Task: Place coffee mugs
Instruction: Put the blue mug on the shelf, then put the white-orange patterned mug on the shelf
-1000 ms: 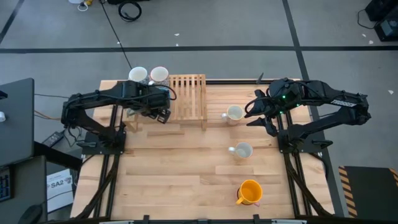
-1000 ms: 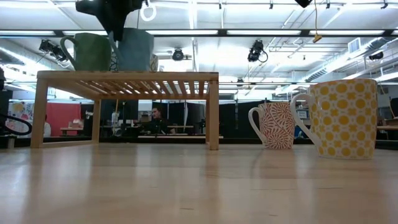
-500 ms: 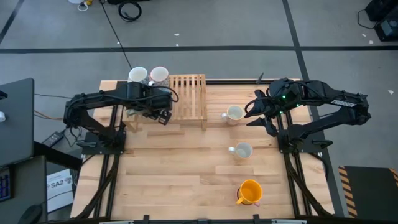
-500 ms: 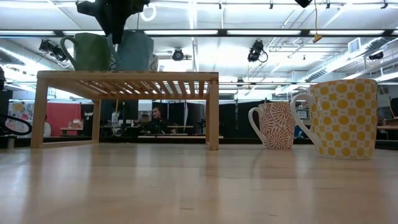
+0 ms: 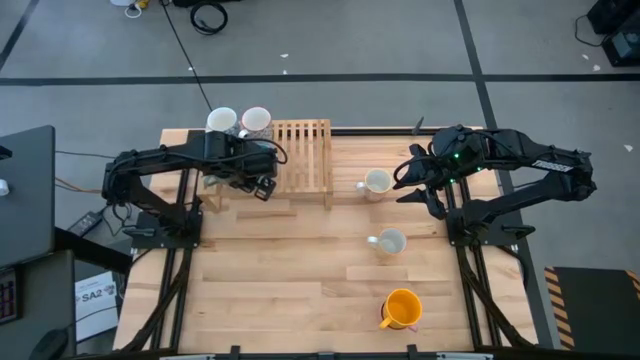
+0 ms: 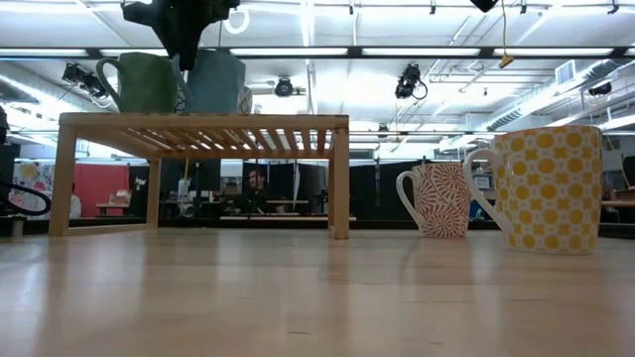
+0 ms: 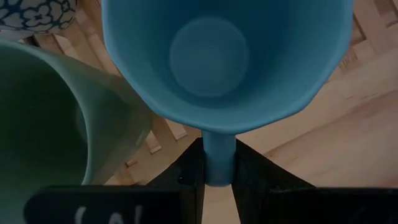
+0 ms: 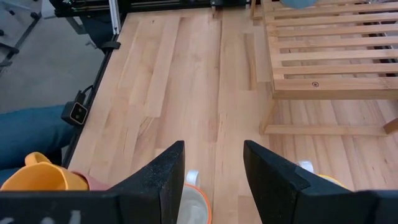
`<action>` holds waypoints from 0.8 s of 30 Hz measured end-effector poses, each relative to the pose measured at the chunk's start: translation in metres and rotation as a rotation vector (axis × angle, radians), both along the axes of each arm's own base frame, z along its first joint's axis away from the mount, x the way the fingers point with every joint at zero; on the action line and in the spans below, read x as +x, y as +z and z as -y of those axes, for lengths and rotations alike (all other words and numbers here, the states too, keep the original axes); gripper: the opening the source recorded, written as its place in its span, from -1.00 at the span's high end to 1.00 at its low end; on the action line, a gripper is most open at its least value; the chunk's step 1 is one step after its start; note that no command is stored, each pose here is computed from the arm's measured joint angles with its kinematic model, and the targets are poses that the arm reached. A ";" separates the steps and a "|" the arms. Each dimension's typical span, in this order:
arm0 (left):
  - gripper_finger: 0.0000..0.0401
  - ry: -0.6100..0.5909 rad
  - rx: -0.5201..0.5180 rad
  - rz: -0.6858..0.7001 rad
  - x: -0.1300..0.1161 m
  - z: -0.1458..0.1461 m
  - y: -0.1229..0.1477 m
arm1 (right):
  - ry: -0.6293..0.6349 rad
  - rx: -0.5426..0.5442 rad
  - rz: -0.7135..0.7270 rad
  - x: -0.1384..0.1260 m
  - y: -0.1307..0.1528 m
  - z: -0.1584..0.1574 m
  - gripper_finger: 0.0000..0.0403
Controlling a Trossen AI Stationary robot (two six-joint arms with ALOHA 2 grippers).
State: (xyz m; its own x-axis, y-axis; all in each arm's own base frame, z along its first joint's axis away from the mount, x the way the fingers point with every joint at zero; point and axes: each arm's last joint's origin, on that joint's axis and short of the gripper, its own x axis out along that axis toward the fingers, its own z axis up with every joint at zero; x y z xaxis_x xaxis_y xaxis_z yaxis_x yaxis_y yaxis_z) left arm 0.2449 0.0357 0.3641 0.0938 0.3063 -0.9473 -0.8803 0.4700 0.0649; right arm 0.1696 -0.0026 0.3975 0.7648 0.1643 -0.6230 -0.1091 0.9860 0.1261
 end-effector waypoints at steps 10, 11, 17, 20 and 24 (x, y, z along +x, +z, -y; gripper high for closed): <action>0.56 0.021 0.010 0.007 0.000 0.000 0.000 | 0.000 0.000 0.000 0.000 0.000 0.000 0.16; 0.53 0.025 0.013 0.008 -0.001 0.000 0.001 | 0.000 0.000 0.000 0.000 0.000 0.000 0.16; 0.40 0.028 0.020 0.009 -0.001 -0.001 0.001 | 0.000 0.000 0.000 0.000 0.000 0.000 0.16; 0.35 0.028 0.020 0.009 -0.001 -0.001 0.001 | 0.000 0.000 0.000 0.000 0.000 0.000 0.16; 0.27 0.025 0.025 0.007 -0.001 -0.001 0.001 | 0.000 0.000 0.000 0.000 0.000 0.000 0.16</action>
State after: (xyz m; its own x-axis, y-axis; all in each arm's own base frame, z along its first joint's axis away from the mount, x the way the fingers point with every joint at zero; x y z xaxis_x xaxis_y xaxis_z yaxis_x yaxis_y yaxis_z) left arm 0.2442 0.0364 0.3650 0.0923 0.3324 -0.9386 -0.8920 0.4464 0.0704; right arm 0.1696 -0.0026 0.3975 0.7646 0.1644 -0.6232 -0.1092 0.9860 0.1261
